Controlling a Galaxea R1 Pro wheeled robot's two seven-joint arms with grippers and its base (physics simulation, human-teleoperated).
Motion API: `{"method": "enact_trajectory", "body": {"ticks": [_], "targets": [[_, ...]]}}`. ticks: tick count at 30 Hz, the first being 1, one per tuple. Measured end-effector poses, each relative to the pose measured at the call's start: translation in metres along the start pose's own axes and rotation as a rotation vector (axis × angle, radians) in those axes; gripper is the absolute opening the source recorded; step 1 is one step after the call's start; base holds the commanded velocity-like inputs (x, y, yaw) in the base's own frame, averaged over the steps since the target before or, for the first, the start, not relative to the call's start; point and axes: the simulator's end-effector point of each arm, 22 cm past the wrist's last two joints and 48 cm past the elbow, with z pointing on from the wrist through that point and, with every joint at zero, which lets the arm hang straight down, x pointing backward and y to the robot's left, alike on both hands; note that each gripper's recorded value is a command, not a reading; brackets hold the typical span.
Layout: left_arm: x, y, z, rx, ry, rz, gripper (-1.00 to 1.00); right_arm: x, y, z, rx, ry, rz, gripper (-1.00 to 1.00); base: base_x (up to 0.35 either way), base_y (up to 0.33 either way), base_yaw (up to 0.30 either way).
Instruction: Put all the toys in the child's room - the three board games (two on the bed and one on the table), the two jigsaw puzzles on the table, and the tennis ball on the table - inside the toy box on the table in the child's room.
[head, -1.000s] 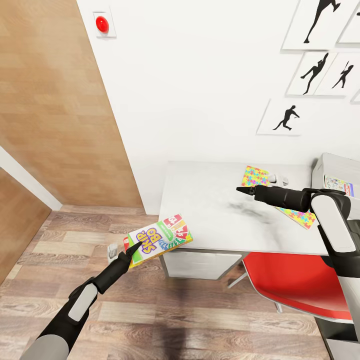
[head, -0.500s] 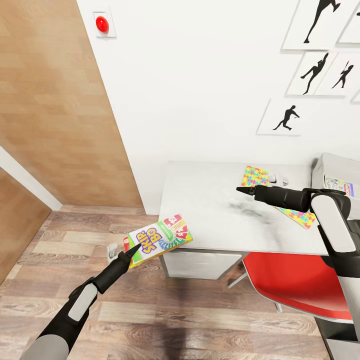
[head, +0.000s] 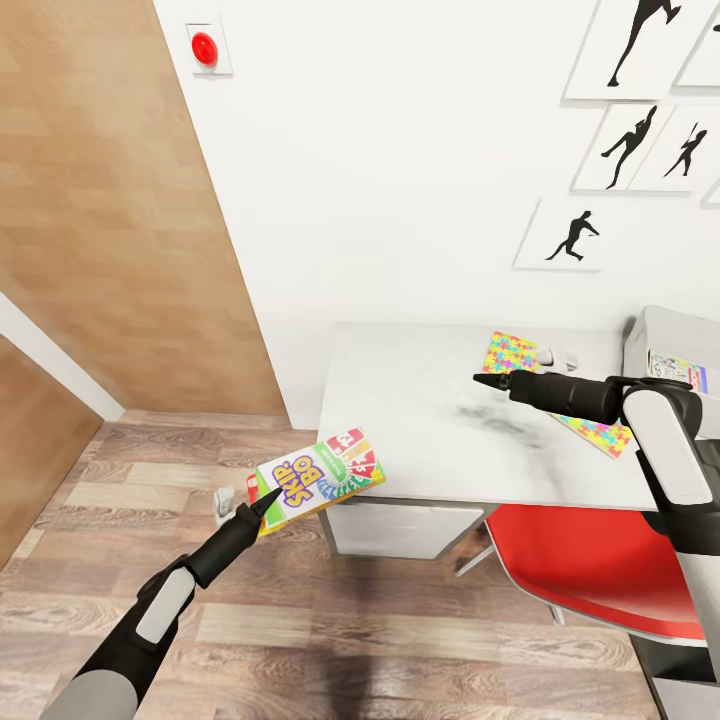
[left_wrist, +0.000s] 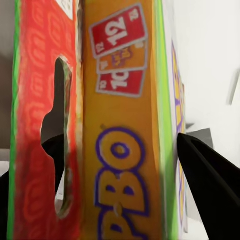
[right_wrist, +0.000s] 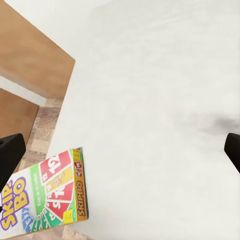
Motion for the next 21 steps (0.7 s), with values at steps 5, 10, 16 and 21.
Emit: {"method": "enact_trajectory", "body": {"ticks": [5, 10, 16, 21], "targets": [[0.0, -0.001, 0.0, 0.003, 0.0, 0.006, -1.0, -0.001, -0.001, -0.001, 0.0, -0.002, 0.0, 1.0, 0.0, 0.0, 0.0], [-0.001, -0.006, 0.001, 0.019, -0.003, 0.01, -1.0, -0.006, 0.004, -0.005, -0.006, -0.014, -0.015, 1.0, 0.0, 0.0, 0.0], [-0.002, -0.014, 0.001, 0.051, -0.002, 0.012, -1.0, -0.012, 0.014, -0.01, -0.023, -0.033, -0.038, 1.0, 0.0, 0.0, 0.0], [-0.002, -0.03, -0.002, 0.105, 0.002, 0.019, -1.0, -0.016, 0.018, -0.014, -0.031, -0.046, -0.047, 1.0, 0.0, 0.0, 0.0]]}}
